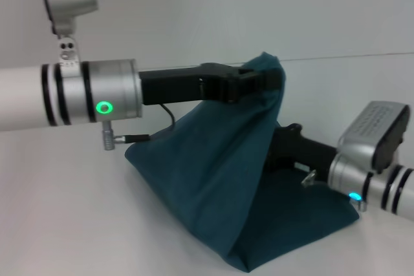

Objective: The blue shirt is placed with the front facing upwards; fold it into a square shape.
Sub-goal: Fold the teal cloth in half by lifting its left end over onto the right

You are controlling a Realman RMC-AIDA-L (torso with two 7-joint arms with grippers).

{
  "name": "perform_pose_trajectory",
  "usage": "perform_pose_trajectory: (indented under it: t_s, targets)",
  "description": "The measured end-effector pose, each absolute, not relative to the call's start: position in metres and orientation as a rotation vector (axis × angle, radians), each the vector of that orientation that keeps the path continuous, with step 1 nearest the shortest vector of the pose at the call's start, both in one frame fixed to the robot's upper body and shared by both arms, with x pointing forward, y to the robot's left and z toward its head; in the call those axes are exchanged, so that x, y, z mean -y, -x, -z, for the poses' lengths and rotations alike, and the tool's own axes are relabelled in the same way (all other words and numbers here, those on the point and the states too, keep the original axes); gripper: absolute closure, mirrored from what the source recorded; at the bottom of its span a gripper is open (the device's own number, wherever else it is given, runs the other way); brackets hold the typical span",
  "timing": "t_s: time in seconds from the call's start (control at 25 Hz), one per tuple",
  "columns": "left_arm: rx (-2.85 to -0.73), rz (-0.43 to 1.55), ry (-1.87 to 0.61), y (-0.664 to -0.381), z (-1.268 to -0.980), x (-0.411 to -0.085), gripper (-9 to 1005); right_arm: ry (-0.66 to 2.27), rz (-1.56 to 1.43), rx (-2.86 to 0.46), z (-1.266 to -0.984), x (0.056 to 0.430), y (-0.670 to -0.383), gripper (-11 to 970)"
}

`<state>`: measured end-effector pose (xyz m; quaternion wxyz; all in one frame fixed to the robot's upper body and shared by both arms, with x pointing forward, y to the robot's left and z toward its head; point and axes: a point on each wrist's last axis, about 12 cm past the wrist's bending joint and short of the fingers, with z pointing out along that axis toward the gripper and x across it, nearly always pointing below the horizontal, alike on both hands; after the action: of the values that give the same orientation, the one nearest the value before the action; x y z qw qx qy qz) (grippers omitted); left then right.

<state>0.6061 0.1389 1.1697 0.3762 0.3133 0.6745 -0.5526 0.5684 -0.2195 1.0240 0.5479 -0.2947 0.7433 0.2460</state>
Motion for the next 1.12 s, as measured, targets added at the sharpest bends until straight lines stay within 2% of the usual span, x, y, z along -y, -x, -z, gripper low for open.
perform_pose_trajectory:
  t_s: [0.56,1.12]
  targets:
    - [-1.781,1.385,-0.799,-0.608,-1.153,-0.104,964,0.507,-0.558,-1.758,-1.034,0.271,-0.564,959]
    - [-1.781,1.390,-0.817,-0.606,-1.154,-0.099,963,0.615,-0.615,-1.769,-1.039,0.251,-0.574,960]
